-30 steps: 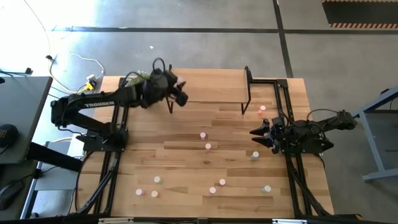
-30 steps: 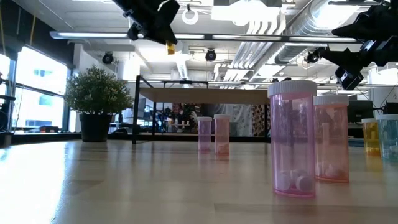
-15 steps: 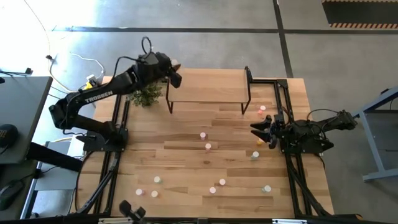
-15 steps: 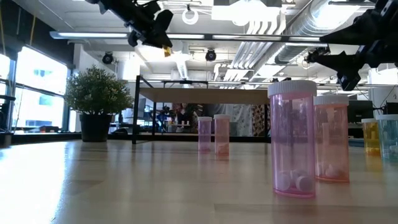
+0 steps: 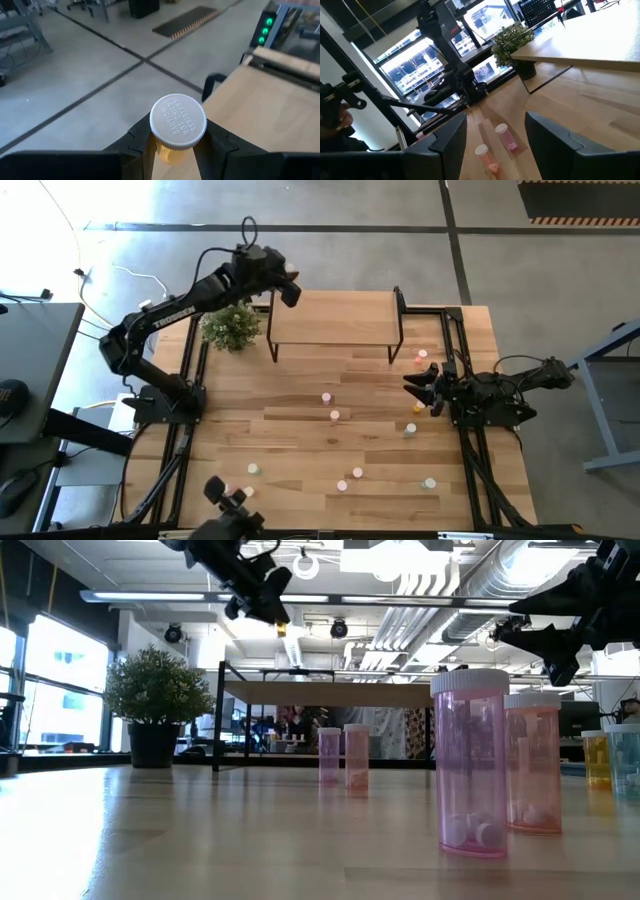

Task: Pick and place medicine bottles onto shelf by color
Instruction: Put the top left orange pill bottle on the shelf

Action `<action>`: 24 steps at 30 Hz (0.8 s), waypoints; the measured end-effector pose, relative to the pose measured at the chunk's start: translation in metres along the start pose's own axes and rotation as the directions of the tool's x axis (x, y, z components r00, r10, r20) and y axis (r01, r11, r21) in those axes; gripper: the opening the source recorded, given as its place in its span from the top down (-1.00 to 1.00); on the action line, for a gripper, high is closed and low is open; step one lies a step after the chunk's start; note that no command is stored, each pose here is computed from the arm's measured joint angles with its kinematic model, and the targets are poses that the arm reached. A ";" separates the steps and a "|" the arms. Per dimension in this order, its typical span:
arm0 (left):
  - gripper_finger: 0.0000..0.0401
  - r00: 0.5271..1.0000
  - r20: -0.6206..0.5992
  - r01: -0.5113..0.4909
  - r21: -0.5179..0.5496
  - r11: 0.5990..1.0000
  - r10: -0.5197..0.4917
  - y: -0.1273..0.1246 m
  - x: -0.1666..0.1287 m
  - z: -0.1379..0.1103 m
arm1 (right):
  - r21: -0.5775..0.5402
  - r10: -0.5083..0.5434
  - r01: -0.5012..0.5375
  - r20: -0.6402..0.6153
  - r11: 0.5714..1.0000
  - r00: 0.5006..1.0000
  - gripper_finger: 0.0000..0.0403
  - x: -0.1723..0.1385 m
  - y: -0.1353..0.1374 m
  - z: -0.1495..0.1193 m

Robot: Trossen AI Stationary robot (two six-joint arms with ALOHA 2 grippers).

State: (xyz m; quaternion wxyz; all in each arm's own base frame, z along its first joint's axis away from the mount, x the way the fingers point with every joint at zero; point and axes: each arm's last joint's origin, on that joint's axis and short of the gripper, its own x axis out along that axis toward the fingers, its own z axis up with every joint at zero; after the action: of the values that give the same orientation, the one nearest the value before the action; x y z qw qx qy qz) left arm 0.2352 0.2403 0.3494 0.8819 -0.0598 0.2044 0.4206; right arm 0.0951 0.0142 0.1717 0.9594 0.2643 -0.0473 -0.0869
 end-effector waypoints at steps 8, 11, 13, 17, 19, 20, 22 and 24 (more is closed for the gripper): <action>0.50 0.987 -0.159 0.008 0.000 1.000 -0.007 -0.005 0.026 -0.033 | 0.000 0.000 0.000 0.000 1.000 1.000 0.04 0.000 0.000 0.000; 0.50 0.986 -0.167 0.006 -0.027 1.000 -0.010 -0.006 0.035 -0.046 | 0.000 0.000 0.000 0.000 1.000 1.000 0.04 0.000 0.000 0.000; 0.50 0.988 -0.157 -0.001 -0.046 0.999 -0.006 -0.007 0.038 -0.054 | 0.000 0.000 0.000 0.000 1.000 1.000 0.04 0.000 0.000 0.000; 0.50 0.986 -0.165 -0.035 -0.060 0.998 0.024 -0.007 0.040 -0.064 | 0.000 0.000 0.000 0.000 1.000 1.000 0.04 0.000 0.000 0.000; 0.50 0.983 -0.176 -0.064 -0.067 0.996 0.051 -0.008 0.040 -0.068 | 0.000 0.000 0.000 0.000 1.000 1.000 0.04 0.000 0.000 0.000; 0.50 0.981 -0.180 -0.081 -0.067 0.994 0.068 -0.009 0.040 -0.070 | 0.000 0.000 0.000 0.000 1.000 1.000 0.04 0.000 0.000 0.000; 0.50 0.978 -0.185 -0.110 -0.054 0.992 0.098 -0.012 0.040 -0.073 | 0.001 0.000 0.000 0.000 1.000 1.000 0.04 0.000 0.000 0.000; 0.50 0.978 -0.175 -0.129 -0.052 0.990 0.118 -0.016 0.040 -0.073 | 0.000 0.000 0.000 0.000 1.000 1.000 0.04 0.000 0.000 0.000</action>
State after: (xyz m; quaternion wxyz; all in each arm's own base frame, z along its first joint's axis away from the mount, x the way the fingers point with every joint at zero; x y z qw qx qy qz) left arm 0.2472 0.2383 0.2652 0.8310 -0.1106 0.2695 0.4739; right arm 0.0951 0.0142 0.1717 0.9593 0.2645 -0.0473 -0.0870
